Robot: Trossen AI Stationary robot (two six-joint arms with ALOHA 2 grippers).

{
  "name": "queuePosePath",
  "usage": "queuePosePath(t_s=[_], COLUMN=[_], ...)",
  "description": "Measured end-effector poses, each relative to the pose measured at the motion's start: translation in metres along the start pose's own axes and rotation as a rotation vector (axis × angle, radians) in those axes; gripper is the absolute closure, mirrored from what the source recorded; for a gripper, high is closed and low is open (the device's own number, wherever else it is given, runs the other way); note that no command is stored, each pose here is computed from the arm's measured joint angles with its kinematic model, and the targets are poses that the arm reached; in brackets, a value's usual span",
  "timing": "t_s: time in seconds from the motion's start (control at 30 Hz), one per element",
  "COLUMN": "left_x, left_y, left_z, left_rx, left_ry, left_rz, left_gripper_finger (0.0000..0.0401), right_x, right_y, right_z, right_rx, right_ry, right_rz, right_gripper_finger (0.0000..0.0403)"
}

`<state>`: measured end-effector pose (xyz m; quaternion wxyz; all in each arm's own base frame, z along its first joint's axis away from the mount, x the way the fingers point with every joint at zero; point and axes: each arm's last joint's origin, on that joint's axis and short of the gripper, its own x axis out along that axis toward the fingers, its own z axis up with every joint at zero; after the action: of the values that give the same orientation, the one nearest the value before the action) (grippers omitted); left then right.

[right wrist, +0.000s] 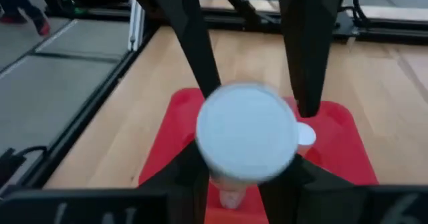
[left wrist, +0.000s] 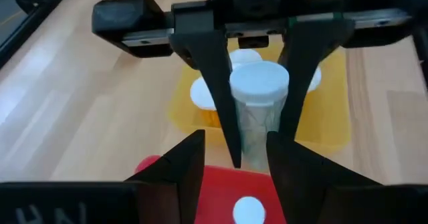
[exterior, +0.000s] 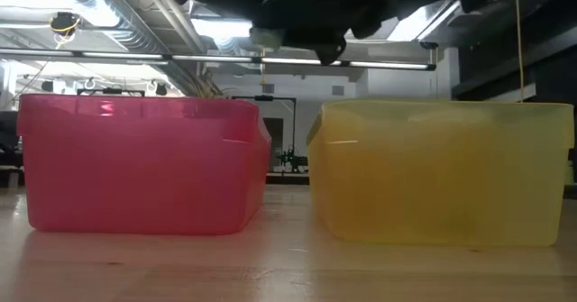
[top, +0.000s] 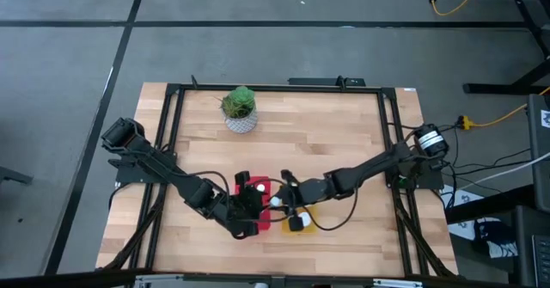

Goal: Pick and place medicine bottles into bin by pill shape (circle, oval)
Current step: Put the blue tablet bottle into the red bin

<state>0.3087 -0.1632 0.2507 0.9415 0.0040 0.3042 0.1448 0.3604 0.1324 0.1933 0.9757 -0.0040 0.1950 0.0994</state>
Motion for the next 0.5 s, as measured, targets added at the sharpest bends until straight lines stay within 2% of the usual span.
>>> queuePosePath(t_s=[0.13,0.4,0.5], left_x=[-0.0001,-0.0007,-0.0006], left_y=[-0.0010,-0.0024,-0.0033], left_z=[0.0001,0.0008,0.0002], left_rx=[-0.009,-0.042,-0.063], left_ry=[-0.004,-0.009,0.013], left_rz=[-0.005,-0.020,-0.057], left_gripper_finger=[0.0239,0.0194,0.0182], right_x=[0.0044,0.0041,0.0042], right_y=[0.0005,0.0003,0.0003], right_z=[-0.0020,-0.0058,-0.0056], right_rx=[0.000,-0.001,-0.001], right_ry=[0.043,0.058,0.055], right_rz=[-0.005,-0.020,-0.022], right_gripper_finger=[0.0299,0.0299,0.0299])
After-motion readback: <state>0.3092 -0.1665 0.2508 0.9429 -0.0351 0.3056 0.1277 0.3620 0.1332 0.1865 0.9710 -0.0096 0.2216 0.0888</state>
